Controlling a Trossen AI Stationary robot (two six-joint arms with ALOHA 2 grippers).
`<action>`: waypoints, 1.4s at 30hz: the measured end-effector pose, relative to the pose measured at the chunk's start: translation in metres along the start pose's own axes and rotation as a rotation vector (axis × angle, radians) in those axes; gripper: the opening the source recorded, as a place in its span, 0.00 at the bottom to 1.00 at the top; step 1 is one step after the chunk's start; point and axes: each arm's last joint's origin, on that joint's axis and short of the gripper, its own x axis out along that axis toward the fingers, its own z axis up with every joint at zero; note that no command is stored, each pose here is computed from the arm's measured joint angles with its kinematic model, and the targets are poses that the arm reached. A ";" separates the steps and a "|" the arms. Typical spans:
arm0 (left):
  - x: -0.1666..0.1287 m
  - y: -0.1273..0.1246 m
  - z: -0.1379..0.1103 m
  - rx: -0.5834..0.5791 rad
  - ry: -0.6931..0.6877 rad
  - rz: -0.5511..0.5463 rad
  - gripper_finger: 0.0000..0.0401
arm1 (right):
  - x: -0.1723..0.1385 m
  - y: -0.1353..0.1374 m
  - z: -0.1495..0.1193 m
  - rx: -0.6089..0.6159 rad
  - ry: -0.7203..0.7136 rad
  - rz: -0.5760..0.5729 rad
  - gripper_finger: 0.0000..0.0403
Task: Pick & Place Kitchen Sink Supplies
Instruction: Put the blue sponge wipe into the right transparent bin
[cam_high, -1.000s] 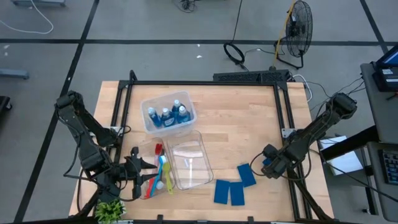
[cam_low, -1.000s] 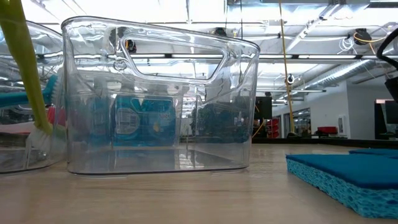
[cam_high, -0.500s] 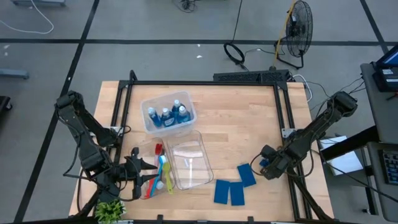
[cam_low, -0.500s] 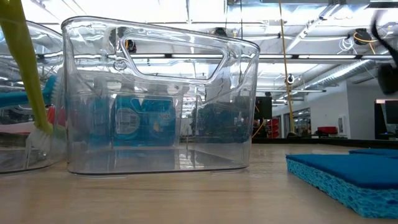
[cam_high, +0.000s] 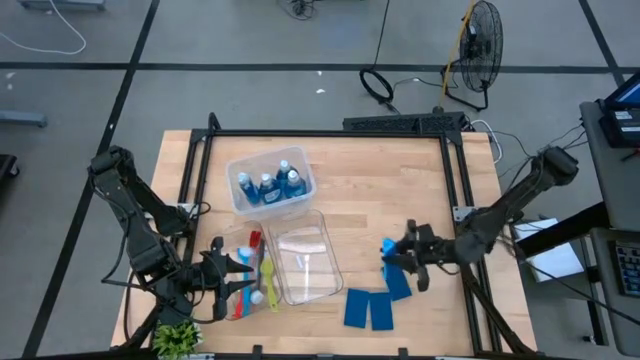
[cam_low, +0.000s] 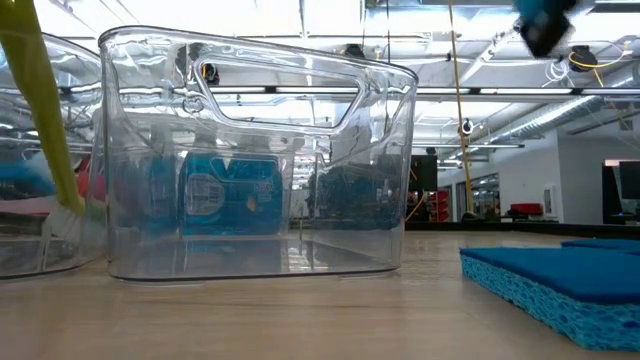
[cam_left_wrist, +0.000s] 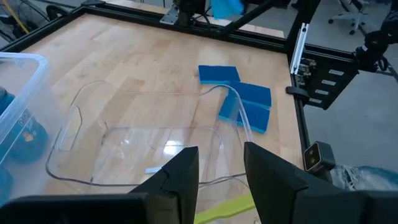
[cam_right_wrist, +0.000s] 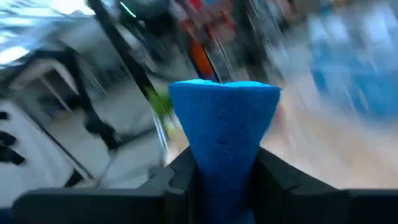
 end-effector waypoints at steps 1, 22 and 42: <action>0.000 0.000 0.000 -0.001 0.000 0.000 0.33 | 0.007 0.001 0.004 -0.040 -0.047 0.042 0.23; 0.000 0.000 0.000 -0.001 0.000 0.000 0.33 | 0.190 -0.034 -0.017 -0.376 0.074 0.102 0.26; 0.000 0.000 0.000 -0.001 -0.001 0.000 0.33 | 0.166 -0.004 0.013 -0.248 0.131 0.314 0.89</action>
